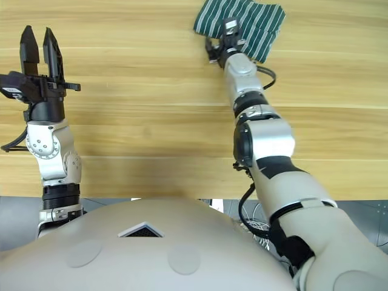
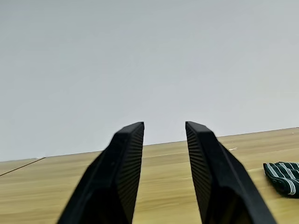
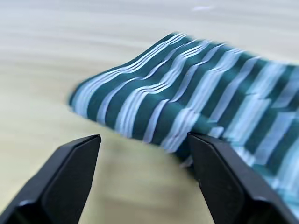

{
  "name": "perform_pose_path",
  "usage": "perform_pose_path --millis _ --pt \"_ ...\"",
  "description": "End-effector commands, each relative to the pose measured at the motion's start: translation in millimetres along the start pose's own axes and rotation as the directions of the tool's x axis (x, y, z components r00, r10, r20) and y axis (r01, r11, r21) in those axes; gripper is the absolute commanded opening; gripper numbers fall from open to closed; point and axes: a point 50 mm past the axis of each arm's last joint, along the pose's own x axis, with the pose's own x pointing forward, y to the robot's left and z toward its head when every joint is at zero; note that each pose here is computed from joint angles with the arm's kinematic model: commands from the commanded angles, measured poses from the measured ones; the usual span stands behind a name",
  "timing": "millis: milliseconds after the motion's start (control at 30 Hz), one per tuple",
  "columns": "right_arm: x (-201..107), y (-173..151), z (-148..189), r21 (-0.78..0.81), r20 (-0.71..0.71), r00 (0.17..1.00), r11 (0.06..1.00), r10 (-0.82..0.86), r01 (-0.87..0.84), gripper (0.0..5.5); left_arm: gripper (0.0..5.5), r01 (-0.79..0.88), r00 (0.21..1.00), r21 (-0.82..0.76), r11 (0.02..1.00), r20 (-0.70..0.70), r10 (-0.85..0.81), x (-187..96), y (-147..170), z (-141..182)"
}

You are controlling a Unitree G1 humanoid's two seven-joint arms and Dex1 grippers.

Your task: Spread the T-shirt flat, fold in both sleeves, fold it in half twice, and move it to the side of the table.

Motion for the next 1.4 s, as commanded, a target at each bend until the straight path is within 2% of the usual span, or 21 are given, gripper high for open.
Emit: perform_pose_path --millis 33,133,233,333,467,633,833,1067,1400 --pt "-3.4 -42.6 22.8 -0.013 0.04 0.987 0.987 -0.159 0.159 3.45 1.51 -0.01 1.0 -0.006 1.0 -0.005 0.01 -4.5 -0.6 -1.5" --pt "-11.6 -69.0 18.3 0.039 0.041 0.964 0.964 -0.263 0.261 3.45 1.51 -0.011 1.0 -0.009 1.0 -0.001 0.011 -6.5 -1.1 -0.2" --pt "-14.1 -71.3 17.6 0.015 0.092 0.952 0.957 -0.291 0.291 3.45 1.51 -0.006 1.0 -0.008 1.0 -0.002 0.006 -7.5 -1.6 0.9" --pt "-11.4 -58.3 22.6 -0.041 0.157 0.958 0.968 -0.24 0.249 3.45 1.51 -0.005 1.0 -0.005 1.0 -0.002 0.005 -7.4 -0.9 1.7" --pt "-12.3 -50.8 8.9 -0.076 0.135 0.976 0.98 -0.173 0.184 3.45 1.51 0.007 1.0 -0.007 1.0 0.003 -0.007 -5.4 -3.1 3.1" --pt "-19.4 -53.2 -4.2 -0.249 0.136 0.989 0.964 -0.064 0.097 3.45 1.51 0.007 1.0 -0.008 1.0 -0.001 -0.007 -6.7 -5.4 3.3" --pt "-36.4 -60.2 -36.8 -0.36 0.016 0.99 0.924 0.14 -0.125 3.45 1.51 0.011 1.0 -0.007 1.0 -0.004 -0.011 -7.4 -8.4 4.2" --pt "-48.2 -95.1 -39.5 -0.564 -0.04 0.999 0.825 0.001 -0.023 3.45 1.51 0.01 1.0 -0.007 1.0 -0.007 -0.01 -8.4 -12.1 4.5" --pt "-49.0 -119.2 -26.3 -0.602 -0.004 0.978 0.781 -0.209 0.165 3.45 1.51 0.006 1.0 -0.009 1.0 -0.005 -0.006 -8.1 -12.7 4.2"
